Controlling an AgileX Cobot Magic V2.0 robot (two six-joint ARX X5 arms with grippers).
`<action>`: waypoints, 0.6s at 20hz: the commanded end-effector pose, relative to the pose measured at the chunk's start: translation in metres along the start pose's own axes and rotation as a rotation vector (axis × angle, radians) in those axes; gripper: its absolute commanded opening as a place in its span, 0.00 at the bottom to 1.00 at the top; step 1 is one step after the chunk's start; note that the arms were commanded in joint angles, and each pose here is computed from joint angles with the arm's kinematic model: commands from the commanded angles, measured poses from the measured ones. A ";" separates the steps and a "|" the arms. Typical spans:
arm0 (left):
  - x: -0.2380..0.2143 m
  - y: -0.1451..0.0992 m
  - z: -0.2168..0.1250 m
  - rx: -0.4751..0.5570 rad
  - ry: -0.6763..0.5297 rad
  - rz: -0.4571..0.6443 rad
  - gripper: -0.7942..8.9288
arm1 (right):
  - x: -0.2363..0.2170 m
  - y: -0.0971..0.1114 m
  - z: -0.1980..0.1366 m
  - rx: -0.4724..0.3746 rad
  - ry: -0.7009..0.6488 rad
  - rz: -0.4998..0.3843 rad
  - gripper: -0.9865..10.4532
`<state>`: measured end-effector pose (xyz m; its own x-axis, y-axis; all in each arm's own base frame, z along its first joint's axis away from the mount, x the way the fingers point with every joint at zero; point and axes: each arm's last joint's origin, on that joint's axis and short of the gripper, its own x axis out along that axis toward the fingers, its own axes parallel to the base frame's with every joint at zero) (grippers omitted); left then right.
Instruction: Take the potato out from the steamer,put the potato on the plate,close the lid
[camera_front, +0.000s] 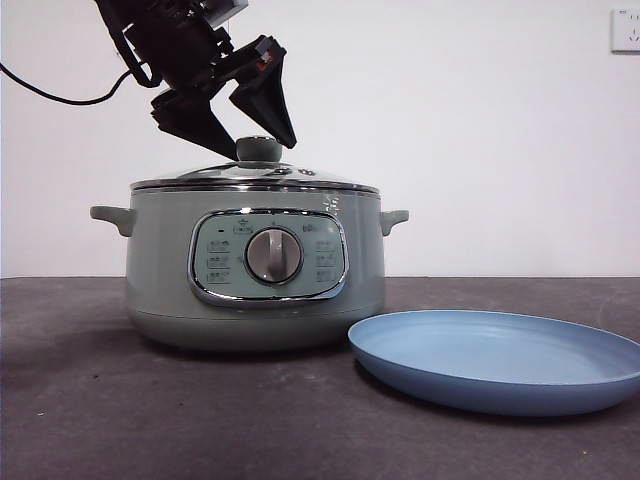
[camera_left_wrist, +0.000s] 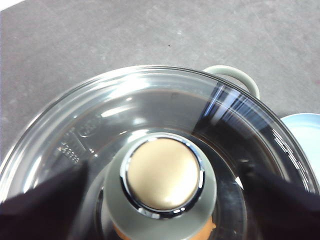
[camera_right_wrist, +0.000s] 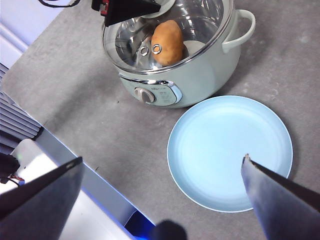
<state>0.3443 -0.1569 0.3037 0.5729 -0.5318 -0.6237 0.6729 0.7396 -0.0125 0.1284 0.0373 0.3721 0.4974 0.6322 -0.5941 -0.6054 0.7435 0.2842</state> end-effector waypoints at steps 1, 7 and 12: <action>0.004 -0.002 -0.001 0.010 0.012 -0.010 0.44 | 0.000 0.000 0.001 0.003 -0.005 0.000 0.69; 0.005 -0.006 0.000 0.017 0.008 -0.017 0.09 | 0.000 0.000 0.001 0.009 -0.005 -0.001 0.69; 0.004 -0.006 0.001 0.015 0.001 -0.015 0.07 | 0.000 0.000 0.001 0.010 -0.005 0.000 0.69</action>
<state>0.3431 -0.1606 0.3032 0.5748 -0.5257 -0.6271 0.6744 0.7383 -0.0008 0.1285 0.0373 0.3721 0.4983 0.6320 -0.5936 -0.6005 0.7454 0.2895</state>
